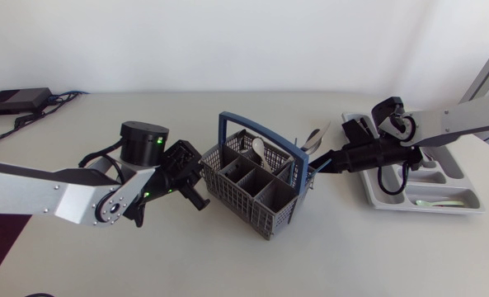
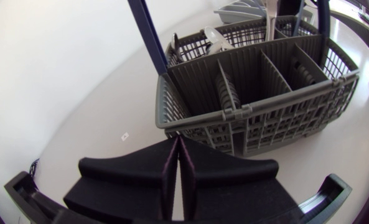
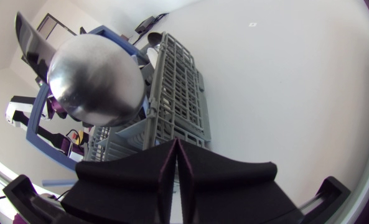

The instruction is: Sort the cutlery from the basket into the organizer compartments.

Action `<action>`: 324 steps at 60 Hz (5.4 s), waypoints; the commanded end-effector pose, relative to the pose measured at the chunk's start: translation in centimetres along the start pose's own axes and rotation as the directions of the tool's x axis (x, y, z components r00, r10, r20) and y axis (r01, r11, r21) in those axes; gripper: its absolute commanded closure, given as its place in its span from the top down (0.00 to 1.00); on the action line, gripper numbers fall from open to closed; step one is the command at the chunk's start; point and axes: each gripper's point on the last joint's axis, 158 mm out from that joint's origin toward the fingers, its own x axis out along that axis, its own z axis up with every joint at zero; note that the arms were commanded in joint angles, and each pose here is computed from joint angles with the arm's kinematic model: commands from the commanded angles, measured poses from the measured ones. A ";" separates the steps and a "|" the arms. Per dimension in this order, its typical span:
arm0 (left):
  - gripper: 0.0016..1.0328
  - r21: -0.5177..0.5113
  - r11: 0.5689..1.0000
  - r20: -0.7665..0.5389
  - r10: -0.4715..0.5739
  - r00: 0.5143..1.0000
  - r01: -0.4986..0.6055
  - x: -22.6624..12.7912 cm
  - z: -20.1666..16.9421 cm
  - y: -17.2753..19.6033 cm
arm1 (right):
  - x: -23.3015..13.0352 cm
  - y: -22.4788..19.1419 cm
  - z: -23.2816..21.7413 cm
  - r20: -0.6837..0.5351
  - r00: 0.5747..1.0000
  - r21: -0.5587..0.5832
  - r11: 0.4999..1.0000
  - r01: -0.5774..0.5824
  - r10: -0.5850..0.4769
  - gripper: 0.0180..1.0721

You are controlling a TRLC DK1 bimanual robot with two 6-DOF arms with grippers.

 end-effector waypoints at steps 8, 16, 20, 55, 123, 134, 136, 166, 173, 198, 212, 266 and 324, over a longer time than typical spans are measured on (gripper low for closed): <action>0.03 -0.009 1.000 0.019 0.007 1.000 -0.007 2.5 1.6 1.2 | -0.6 2.2 -2.3 -0.032 0.999 -0.052 0.998 -0.041 0.040 0.08; 0.03 -0.014 1.000 0.023 0.016 1.000 -0.016 3.9 2.2 1.9 | -0.5 3.2 -3.6 -0.059 0.997 -0.073 0.996 -0.059 0.055 0.08; 0.03 -0.020 0.999 0.027 0.028 0.999 -0.028 4.6 2.6 2.7 | -0.3 3.7 -4.1 -0.072 0.995 -0.082 0.994 -0.070 0.064 0.08; 0.03 -0.063 0.997 0.053 0.045 0.998 -0.041 6.5 3.3 6.5 | 0.2 7.4 -5.8 -0.124 0.989 -0.170 0.980 -0.100 0.079 0.08; 0.03 0.122 0.865 -0.030 -0.488 0.873 0.487 -9.3 1.1 -13.1 | 1.4 -6.3 8.4 0.179 0.970 -0.011 0.986 0.166 -0.162 0.08; 0.03 0.143 0.834 -0.062 -0.530 0.846 0.533 -8.6 0.0 -14.7 | 2.6 -7.0 8.9 0.173 0.971 -0.009 0.986 0.168 -0.164 0.08; 0.03 0.140 0.833 -0.067 -0.531 0.844 0.535 -8.1 -0.3 -14.9 | 2.6 -7.1 9.0 0.174 0.971 -0.004 0.986 0.167 -0.164 0.08; 0.03 0.069 0.924 -0.024 -0.376 0.926 0.377 -3.3 -0.9 -9.0 | 3.5 -7.5 10.2 0.179 0.971 -0.011 0.987 0.161 -0.157 0.08; 0.03 0.056 0.933 -0.019 -0.354 0.935 0.354 -3.1 -1.0 -8.0 | 4.1 -7.3 10.7 0.182 0.971 -0.009 0.988 0.156 -0.152 0.08; 0.03 0.005 0.967 -0.004 -0.255 0.967 0.255 -2.0 -1.8 -3.9 | 5.6 -4.5 10.9 0.174 0.980 -0.044 0.993 0.109 -0.100 0.08; 0.03 -0.027 0.980 0.007 -0.198 0.980 0.199 -1.7 -2.2 -1.3 | 5.3 -1.5 6.7 0.074 0.994 -0.111 0.990 0.084 -0.076 0.08; 0.03 -0.051 0.986 0.059 -0.156 0.986 0.159 1.0 0.1 3.0 | 2.6 5.9 -3.4 -0.086 0.996 -0.259 0.966 0.006 -0.029 0.08; 0.03 -0.050 0.991 0.086 -0.121 0.989 0.125 -1.9 -1.4 5.3 | 0.9 4.1 -2.0 -0.011 0.964 -0.308 0.918 0.251 -0.267 0.08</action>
